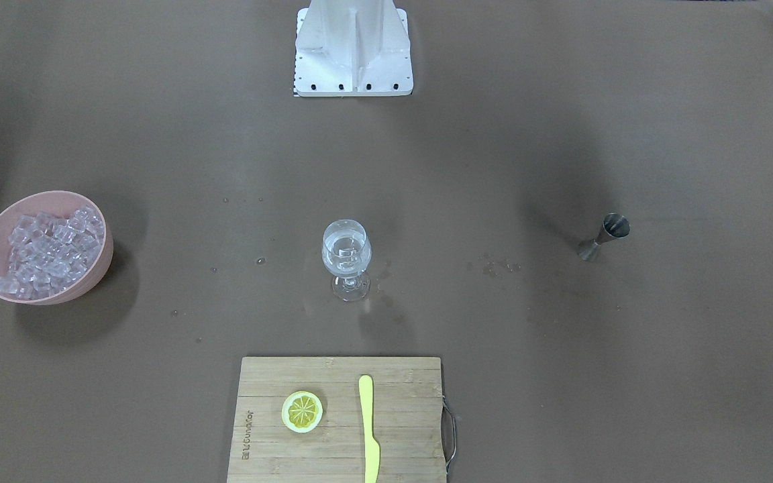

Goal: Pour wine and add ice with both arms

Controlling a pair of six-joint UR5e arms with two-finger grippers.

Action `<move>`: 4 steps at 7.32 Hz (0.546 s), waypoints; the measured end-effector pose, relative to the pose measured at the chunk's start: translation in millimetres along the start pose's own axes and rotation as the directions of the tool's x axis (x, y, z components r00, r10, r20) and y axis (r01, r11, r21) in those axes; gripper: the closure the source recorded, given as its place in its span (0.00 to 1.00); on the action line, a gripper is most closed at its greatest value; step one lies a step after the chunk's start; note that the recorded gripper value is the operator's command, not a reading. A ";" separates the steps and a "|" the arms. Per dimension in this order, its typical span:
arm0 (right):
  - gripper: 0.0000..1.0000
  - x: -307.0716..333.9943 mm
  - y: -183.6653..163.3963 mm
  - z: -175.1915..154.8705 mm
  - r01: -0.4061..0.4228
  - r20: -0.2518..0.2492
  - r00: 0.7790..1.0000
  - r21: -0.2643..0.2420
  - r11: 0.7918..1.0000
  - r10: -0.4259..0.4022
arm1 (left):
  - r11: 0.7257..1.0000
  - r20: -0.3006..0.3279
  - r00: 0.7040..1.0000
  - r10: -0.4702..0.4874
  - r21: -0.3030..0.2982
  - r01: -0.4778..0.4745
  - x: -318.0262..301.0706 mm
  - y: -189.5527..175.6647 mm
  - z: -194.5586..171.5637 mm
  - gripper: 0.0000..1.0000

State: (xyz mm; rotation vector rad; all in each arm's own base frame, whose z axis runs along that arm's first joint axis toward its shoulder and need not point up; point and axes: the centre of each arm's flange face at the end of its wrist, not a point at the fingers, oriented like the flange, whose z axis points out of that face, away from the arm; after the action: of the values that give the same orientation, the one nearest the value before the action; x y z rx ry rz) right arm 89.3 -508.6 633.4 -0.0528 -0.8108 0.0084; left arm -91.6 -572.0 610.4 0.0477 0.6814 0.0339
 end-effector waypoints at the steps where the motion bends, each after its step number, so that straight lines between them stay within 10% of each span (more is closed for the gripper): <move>1: 0.00 0.2 0.8 0.3 -0.002 0.003 1.000 0.000 1.000 0.002 | 1.000 -0.014 1.000 -0.021 -0.001 0.021 -0.2 5.2 2.5 0.02; 4: 0.00 -1.5 0.4 -0.1 -0.004 0.020 1.000 0.002 1.000 0.004 | 0.999 -0.023 0.999 -0.042 0.004 0.042 1.7 9.5 2.5 0.02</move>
State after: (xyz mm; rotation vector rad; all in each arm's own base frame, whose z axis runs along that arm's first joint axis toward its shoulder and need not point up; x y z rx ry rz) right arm 88.3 -508.3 632.2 -0.0528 -0.8303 0.0136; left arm -88.9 -562.5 611.7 0.0369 0.7050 -0.0075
